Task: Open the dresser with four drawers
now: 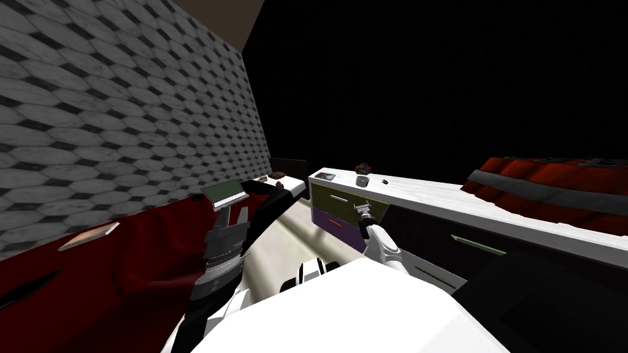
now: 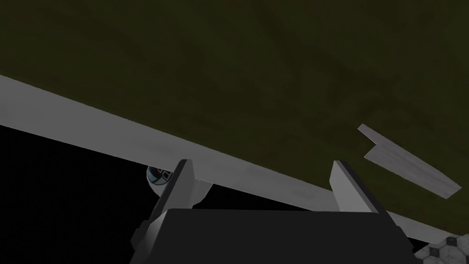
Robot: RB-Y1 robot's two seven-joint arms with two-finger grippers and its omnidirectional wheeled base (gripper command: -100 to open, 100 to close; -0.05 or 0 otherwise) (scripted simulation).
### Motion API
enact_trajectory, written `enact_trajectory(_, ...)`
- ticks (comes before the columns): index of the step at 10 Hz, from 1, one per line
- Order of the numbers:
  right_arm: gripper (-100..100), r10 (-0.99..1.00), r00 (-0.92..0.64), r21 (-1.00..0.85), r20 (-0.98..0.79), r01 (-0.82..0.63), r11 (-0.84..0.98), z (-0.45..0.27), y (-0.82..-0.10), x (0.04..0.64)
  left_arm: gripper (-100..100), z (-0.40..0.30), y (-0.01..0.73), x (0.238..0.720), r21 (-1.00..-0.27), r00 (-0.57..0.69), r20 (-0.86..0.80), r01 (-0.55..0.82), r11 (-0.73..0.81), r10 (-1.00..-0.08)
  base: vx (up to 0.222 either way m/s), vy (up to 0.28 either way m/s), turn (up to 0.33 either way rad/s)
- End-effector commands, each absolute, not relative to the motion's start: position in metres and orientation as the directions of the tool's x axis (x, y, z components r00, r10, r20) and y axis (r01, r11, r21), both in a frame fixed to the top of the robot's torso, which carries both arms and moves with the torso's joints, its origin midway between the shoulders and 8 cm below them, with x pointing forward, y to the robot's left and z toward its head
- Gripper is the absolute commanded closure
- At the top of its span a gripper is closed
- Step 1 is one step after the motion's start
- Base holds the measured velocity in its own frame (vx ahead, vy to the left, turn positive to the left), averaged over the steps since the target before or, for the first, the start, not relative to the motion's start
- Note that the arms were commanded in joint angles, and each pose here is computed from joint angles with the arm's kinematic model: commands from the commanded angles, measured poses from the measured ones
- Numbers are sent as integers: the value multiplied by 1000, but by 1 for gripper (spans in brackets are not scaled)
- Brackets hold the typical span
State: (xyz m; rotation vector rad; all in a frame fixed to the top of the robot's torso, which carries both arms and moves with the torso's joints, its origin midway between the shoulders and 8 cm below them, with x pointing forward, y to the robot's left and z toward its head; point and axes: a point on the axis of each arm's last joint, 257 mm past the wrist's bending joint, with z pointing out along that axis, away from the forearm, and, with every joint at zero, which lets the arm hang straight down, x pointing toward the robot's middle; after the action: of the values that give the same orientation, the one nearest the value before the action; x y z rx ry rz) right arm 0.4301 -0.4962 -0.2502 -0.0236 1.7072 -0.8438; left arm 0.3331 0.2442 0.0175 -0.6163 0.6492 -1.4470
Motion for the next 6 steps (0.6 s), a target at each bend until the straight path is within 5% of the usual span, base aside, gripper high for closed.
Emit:
enact_trajectory(1,-100,-488,-418,-637,-766,393,663,-263,-512,428,0,17,244,333,-726,18,-30,687,34,-999,37,77,65)
enact_trajectory(6,-100,-550,-563,-779,-617,338,529,-286,-532,421,0,17,244,333,-726,18,-30,687,34,-999,31,61,77)
